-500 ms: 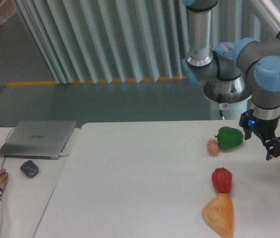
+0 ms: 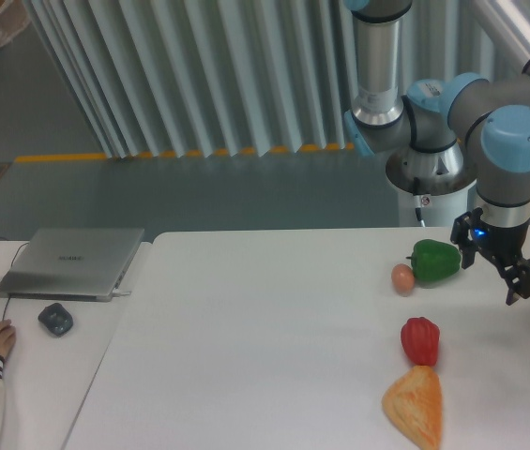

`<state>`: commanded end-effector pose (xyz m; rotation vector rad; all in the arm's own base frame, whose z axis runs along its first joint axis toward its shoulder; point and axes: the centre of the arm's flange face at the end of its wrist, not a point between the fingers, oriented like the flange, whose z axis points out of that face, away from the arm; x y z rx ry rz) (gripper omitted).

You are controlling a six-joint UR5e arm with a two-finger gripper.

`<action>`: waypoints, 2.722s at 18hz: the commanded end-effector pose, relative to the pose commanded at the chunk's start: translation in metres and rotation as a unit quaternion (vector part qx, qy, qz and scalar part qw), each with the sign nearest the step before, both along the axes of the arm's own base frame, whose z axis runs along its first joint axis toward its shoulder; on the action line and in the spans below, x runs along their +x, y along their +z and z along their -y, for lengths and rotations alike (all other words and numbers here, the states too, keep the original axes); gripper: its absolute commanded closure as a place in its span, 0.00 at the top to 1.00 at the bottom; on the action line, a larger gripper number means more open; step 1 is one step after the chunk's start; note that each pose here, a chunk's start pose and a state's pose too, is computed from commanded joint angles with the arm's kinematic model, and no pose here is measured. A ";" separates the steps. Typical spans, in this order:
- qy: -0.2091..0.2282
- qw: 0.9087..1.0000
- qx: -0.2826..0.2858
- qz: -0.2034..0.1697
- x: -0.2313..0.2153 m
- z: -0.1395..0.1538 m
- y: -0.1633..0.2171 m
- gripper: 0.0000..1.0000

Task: Place the red peppers in a basket

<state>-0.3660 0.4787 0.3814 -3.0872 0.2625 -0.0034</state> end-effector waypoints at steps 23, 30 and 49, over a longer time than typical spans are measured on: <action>0.243 0.970 -0.003 -0.007 0.064 -0.055 -0.047 1.00; 0.251 0.968 -0.008 -0.022 0.061 -0.062 -0.059 1.00; 0.240 0.969 -0.054 -0.031 0.077 -0.087 -0.107 0.98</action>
